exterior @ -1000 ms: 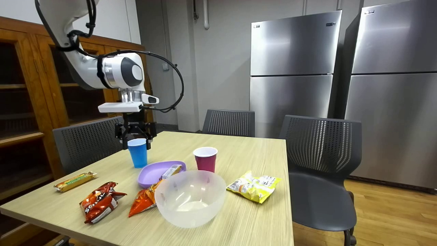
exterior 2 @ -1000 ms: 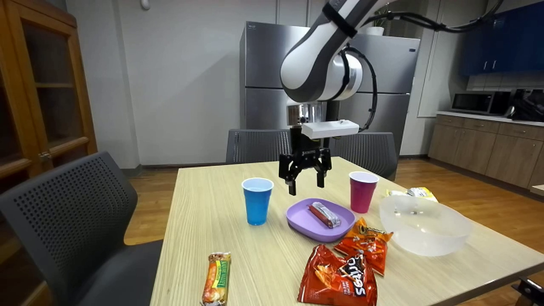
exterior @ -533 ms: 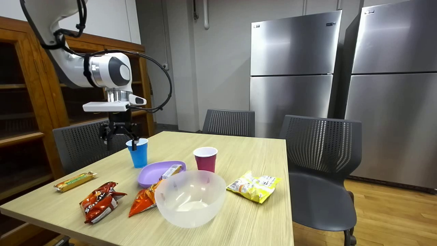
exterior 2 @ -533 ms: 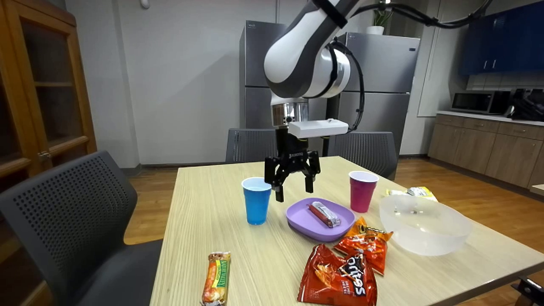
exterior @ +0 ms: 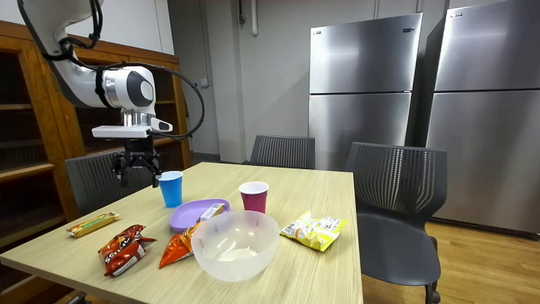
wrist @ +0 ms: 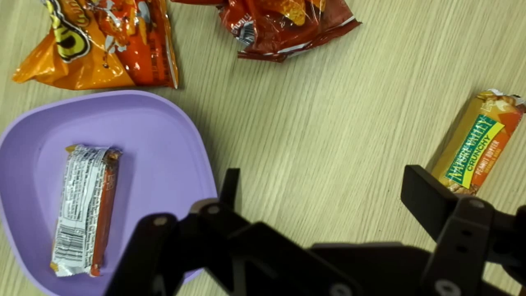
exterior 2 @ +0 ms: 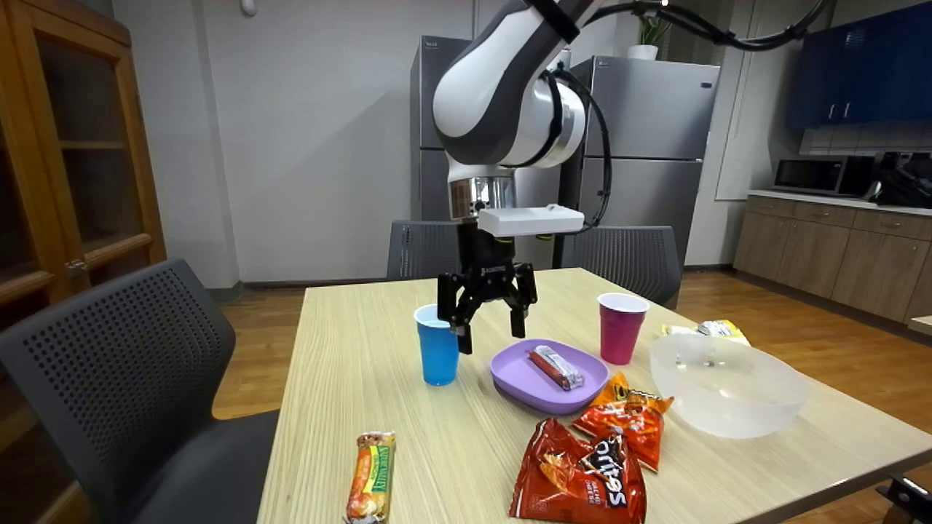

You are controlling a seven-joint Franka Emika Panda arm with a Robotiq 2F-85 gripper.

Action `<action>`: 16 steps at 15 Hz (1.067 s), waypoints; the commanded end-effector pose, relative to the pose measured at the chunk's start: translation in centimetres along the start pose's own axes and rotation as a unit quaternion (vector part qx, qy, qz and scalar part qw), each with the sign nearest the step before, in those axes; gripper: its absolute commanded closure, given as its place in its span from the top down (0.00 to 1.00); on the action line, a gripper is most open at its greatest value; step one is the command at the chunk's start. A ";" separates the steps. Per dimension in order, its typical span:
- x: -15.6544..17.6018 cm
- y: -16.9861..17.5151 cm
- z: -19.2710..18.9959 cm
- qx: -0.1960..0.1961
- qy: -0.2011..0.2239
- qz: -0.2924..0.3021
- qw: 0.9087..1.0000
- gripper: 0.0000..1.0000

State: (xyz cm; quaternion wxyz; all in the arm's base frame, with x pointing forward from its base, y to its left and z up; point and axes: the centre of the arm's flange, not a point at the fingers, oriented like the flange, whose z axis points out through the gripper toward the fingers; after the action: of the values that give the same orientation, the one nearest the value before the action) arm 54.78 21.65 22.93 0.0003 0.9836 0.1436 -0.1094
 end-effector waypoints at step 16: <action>1.7 -6.1 1.5 -0.006 -0.011 -0.021 1.000 1.00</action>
State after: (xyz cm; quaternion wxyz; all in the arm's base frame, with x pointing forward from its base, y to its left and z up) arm 53.81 25.09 21.25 0.0031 0.9790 0.1653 -0.1195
